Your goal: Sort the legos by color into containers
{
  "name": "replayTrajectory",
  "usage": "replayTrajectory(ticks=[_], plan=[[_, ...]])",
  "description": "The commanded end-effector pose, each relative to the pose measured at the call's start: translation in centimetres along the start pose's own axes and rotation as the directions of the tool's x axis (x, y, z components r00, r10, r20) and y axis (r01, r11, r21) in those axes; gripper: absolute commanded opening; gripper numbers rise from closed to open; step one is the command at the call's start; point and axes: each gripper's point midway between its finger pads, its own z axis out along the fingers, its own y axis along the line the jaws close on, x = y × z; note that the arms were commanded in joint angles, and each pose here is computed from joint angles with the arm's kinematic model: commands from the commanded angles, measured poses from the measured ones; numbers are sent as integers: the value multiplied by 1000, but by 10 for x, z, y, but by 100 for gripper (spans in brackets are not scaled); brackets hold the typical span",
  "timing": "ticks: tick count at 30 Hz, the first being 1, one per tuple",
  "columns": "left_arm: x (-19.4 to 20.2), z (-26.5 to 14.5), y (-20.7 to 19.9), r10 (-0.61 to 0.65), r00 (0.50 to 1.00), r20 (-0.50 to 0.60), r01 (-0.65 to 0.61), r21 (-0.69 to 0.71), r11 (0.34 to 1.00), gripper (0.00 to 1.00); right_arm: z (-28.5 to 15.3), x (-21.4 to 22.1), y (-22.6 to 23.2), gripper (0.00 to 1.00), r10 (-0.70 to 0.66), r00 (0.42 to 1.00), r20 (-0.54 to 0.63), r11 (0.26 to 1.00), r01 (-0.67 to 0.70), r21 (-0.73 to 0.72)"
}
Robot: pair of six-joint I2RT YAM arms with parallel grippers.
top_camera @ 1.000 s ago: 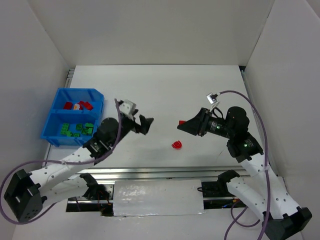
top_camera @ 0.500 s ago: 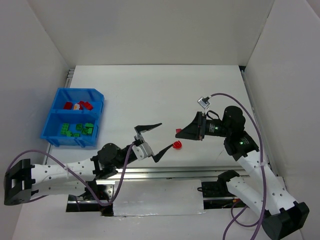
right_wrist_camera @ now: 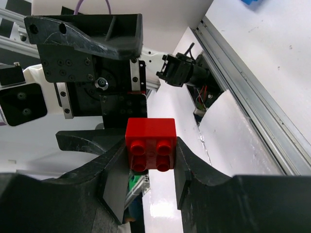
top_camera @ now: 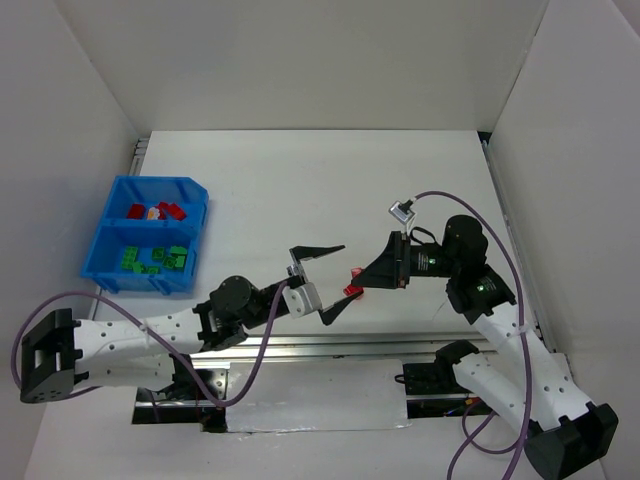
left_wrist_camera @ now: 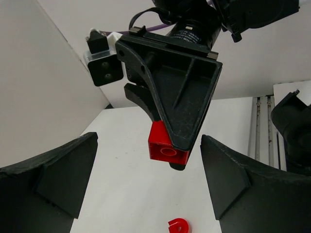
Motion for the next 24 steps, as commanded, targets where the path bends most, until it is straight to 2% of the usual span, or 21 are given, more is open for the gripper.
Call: replayTrajectory(ticks=[1,8,14,17,20,22,23,24], plan=[[-23,10,-6,-7,998,66,4,53,999,99,-2,1,15,0,-82,997,-6,995,81,-49],[-16,19,-16,-32,999,35,28,95,995,96,-1,-3,18,0,-80,997,-6,995,79,-58],[-19,31,-10,-50,999,1,49,78,996,78,-2,-1,18,0,-81,997,-12,995,80,-59],[-14,33,-13,-53,998,-19,54,91,994,59,-2,-2,18,0,-86,996,-10,995,86,-53],[-18,31,-12,-68,998,5,67,83,994,48,-1,-2,16,0,-84,996,-12,995,83,-46],[-19,29,-13,-68,998,7,67,88,994,30,-1,-2,16,0,-82,997,-17,995,81,-52],[-20,30,-12,-70,998,4,69,86,994,15,-1,-2,17,0,-81,997,-17,995,79,-59],[-18,30,-11,-68,998,-4,68,79,995,8,-1,-2,18,0,-82,997,-13,995,81,-62]])
